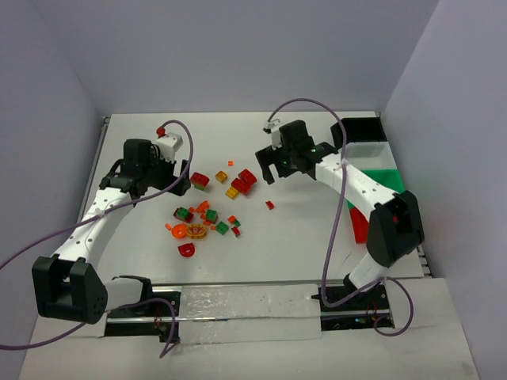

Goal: Sort the legos into containers by color

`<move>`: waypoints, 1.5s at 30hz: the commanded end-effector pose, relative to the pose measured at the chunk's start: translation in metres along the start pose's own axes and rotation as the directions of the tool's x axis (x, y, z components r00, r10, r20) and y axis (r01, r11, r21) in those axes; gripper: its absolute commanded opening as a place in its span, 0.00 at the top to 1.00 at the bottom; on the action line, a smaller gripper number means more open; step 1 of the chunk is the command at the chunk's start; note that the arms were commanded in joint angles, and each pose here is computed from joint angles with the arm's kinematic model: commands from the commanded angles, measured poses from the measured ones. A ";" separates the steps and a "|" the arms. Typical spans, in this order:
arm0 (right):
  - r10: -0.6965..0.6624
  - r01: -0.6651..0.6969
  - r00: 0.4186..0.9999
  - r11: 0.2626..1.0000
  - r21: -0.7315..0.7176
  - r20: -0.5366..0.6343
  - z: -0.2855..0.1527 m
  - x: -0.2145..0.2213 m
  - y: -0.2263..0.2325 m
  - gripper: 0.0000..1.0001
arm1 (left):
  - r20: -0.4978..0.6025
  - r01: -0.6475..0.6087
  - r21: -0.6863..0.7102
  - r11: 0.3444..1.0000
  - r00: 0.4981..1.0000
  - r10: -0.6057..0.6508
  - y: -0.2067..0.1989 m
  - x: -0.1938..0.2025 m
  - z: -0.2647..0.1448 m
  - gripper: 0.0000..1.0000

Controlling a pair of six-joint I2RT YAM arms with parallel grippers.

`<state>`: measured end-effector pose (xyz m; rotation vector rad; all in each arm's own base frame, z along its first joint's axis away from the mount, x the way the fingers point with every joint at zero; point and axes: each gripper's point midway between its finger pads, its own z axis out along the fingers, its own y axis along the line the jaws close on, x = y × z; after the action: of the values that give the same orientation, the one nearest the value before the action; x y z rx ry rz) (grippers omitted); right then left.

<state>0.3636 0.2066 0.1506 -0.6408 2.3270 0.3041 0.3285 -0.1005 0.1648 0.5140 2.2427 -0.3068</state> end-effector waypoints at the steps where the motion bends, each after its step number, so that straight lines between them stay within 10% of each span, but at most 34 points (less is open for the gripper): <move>1: -0.008 0.008 1.000 1.000 0.029 -0.027 0.015 -0.019 0.008 0.00 | 0.051 -0.018 -0.022 1.000 0.999 0.019 0.004 -0.019 -0.001 0.01; 30: -0.064 0.053 0.982 0.996 -0.065 -0.176 0.107 -0.028 0.043 0.10 | -0.002 -0.040 -0.026 0.999 0.999 0.040 0.010 -0.004 0.014 0.01; 45: -0.111 0.100 0.965 0.993 -0.059 -0.237 0.134 -0.002 0.036 0.46 | -0.019 -0.037 -0.025 0.999 0.999 0.037 0.011 0.002 0.021 0.01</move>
<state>0.4133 0.2832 0.0441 -0.8494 2.5600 0.2498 0.3376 -0.0957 0.1435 0.5331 2.2919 -0.2635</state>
